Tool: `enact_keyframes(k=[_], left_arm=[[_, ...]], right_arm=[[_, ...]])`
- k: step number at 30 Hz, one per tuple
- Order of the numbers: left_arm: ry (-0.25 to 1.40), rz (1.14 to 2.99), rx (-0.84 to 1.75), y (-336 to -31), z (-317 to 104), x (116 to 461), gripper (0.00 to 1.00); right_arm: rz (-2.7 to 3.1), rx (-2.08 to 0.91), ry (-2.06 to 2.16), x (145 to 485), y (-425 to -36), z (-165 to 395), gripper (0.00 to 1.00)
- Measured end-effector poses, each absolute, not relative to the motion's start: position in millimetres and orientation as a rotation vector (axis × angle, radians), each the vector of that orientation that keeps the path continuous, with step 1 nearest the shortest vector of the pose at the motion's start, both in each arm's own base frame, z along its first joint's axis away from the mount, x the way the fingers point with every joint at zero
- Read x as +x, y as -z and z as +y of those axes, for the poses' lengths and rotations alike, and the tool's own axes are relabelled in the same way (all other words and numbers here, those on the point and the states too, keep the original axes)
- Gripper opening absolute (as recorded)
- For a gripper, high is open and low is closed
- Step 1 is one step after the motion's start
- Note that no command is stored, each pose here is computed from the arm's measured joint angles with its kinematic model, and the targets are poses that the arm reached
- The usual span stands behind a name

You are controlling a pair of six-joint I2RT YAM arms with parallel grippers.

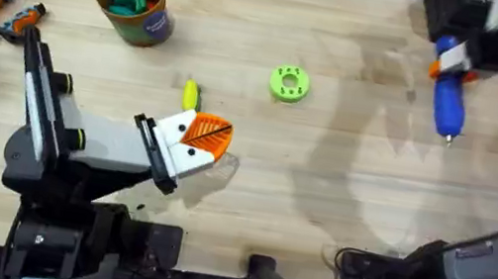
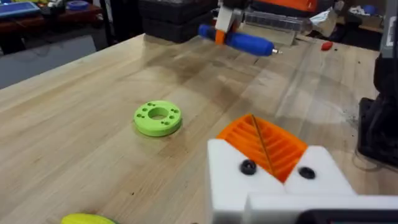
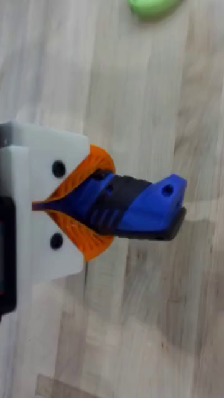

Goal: Pick up the gripper from the table and insert it into the empty holder that is missing its gripper. Then pick up a screw, insert it into the mounting hole, and use the screwdriver to tighten it. Finally, clean up the table by picking up the vegetable and placing it into the bucket.

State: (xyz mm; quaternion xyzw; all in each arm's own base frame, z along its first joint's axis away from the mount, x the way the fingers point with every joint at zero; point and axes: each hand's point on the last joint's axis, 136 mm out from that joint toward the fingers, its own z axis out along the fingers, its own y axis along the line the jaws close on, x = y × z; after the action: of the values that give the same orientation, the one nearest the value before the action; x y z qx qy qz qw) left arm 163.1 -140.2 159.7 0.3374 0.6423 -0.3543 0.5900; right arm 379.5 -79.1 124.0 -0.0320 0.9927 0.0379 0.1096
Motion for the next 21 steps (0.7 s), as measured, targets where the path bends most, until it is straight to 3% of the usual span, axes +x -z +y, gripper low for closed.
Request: enact_keyframes(k=[1,5,14,21], left_arm=[[0.824,1.495,0.785,-159.7,-140.2,163.2,0.006],[0.825,1.495,0.785,-159.6,-140.2,163.1,0.006],[0.825,1.495,0.785,-159.7,-140.2,163.1,0.006],[0.825,1.496,0.785,-159.7,-140.2,163.1,0.006]], right_arm=[[2.829,-0.103,-0.132,371.2,-162.9,-68.1,0.027],[2.731,-0.135,-0.135,357.7,-190.2,-51.8,0.027],[2.573,-0.123,-0.153,314.8,-171.4,-12.4,0.027],[2.356,-0.054,-0.230,308.2,-170.2,24.0,0.027]])
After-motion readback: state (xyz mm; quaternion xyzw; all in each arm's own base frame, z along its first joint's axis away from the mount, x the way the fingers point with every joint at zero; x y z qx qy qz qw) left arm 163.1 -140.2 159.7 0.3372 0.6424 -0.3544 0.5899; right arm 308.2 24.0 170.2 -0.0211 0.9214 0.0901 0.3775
